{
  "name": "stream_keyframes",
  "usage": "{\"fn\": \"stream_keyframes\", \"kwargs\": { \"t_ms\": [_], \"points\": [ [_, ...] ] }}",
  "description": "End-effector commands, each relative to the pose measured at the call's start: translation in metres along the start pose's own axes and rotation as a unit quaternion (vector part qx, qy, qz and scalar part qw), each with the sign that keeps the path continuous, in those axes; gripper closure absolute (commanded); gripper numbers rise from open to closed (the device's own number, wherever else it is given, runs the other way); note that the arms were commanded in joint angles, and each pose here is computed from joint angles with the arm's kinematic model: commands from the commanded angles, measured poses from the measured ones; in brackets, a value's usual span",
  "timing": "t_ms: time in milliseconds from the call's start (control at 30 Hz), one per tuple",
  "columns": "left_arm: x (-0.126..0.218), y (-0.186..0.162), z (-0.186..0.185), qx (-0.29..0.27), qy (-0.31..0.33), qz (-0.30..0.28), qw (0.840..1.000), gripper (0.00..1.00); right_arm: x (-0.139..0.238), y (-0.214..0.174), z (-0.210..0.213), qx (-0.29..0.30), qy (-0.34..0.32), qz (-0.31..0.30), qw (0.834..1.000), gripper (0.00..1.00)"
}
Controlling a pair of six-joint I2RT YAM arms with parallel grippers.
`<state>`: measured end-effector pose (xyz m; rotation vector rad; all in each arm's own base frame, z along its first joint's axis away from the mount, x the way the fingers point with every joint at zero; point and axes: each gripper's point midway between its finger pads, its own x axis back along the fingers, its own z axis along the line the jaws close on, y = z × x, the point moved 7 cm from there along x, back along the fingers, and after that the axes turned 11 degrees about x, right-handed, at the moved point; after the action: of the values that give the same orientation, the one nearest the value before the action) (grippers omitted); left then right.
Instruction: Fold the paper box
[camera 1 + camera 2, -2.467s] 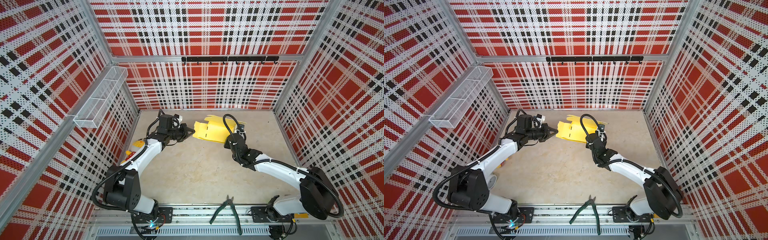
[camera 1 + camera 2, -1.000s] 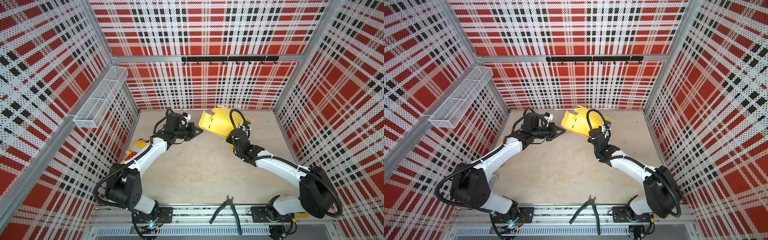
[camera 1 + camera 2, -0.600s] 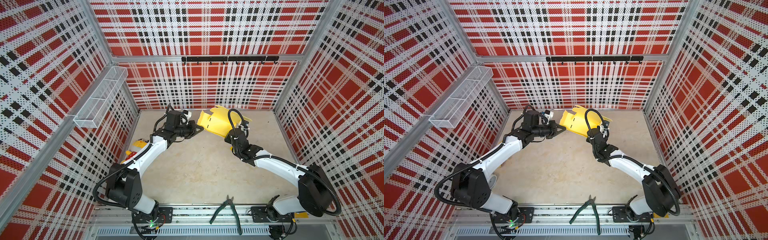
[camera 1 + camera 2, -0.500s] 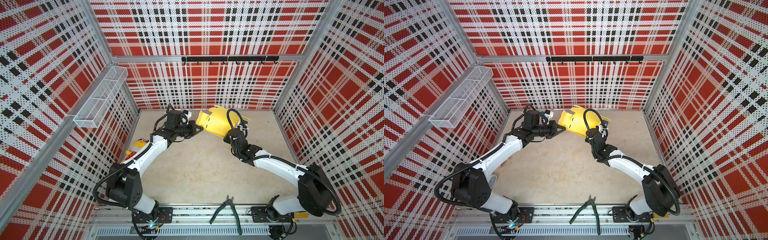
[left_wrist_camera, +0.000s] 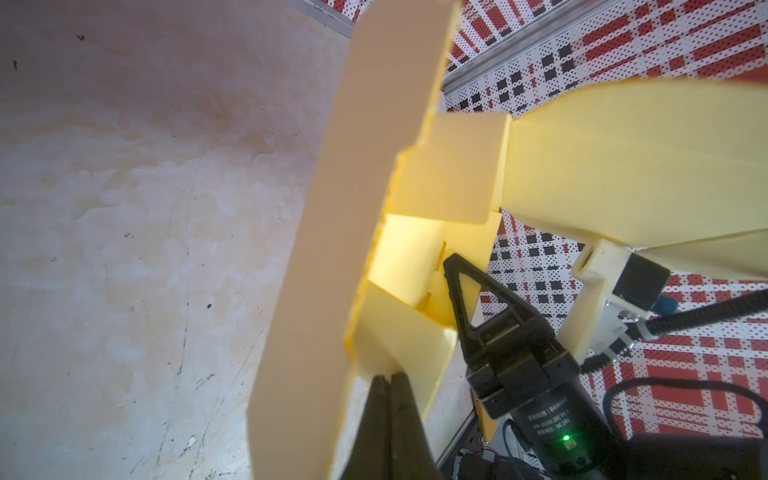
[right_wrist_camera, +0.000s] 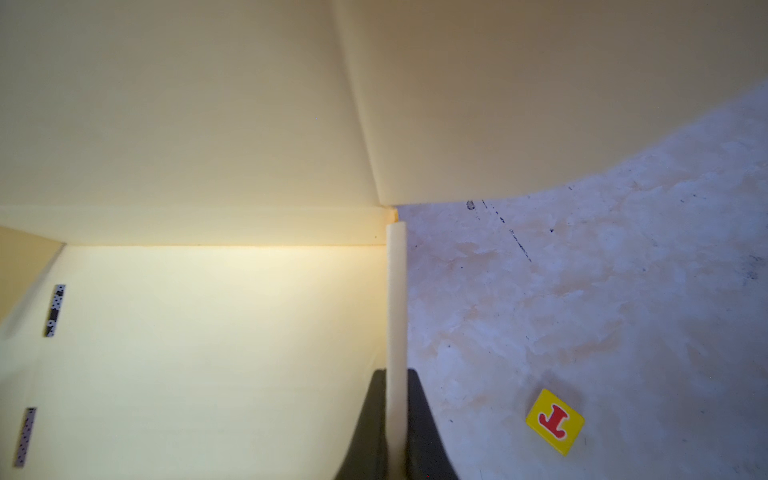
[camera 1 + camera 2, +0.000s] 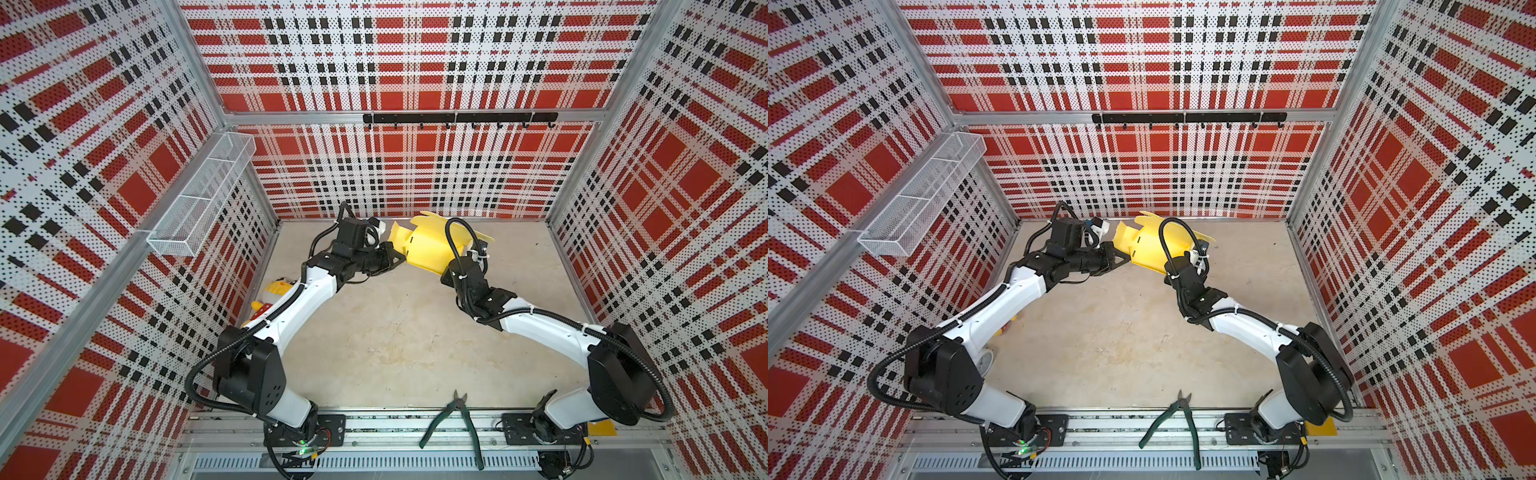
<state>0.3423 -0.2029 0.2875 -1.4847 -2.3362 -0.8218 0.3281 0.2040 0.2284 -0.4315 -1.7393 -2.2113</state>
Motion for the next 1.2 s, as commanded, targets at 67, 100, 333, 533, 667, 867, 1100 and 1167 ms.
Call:
{"fn": "stream_keyframes", "kwargs": {
  "t_ms": [67, 100, 333, 533, 667, 867, 1100, 1167],
  "points": [
    [-0.001, 0.003, -0.009, -0.043, 0.009, -0.007, 0.999, 1.00, 0.004, 0.013, 0.025, 0.016, 0.027, -0.033, 0.999, 1.00],
    [-0.001, 0.003, -0.009, -0.046, 0.012, -0.007, 0.999, 1.00, 0.003, 0.013, 0.026, 0.018, 0.029, -0.034, 0.999, 1.00],
    [-0.003, 0.002, -0.011, -0.078, 0.026, -0.007, 0.997, 1.00, 0.004, 0.010, 0.036, 0.033, 0.047, -0.037, 0.998, 1.00],
    [-0.006, -0.001, -0.007, -0.082, 0.035, -0.003, 0.996, 1.00, 0.006, 0.010, 0.038, 0.033, 0.056, -0.040, 0.997, 1.00],
    [-0.012, -0.011, -0.012, -0.096, 0.032, 0.011, 0.995, 1.00, 0.008, 0.012, 0.036, 0.035, 0.047, -0.041, 0.997, 1.00],
    [-0.023, -0.024, -0.016, -0.102, 0.023, 0.033, 0.994, 1.00, 0.012, 0.015, 0.022, 0.031, 0.025, -0.047, 0.998, 1.00],
    [-0.011, -0.019, -0.031, -0.114, -0.001, 0.031, 0.993, 0.96, 0.018, 0.014, -0.015, 0.021, -0.019, -0.049, 0.998, 1.00],
    [-0.002, -0.018, -0.042, -0.120, -0.027, 0.034, 0.992, 0.90, 0.019, 0.013, -0.030, 0.016, -0.038, -0.046, 0.998, 1.00]
  ]
}}
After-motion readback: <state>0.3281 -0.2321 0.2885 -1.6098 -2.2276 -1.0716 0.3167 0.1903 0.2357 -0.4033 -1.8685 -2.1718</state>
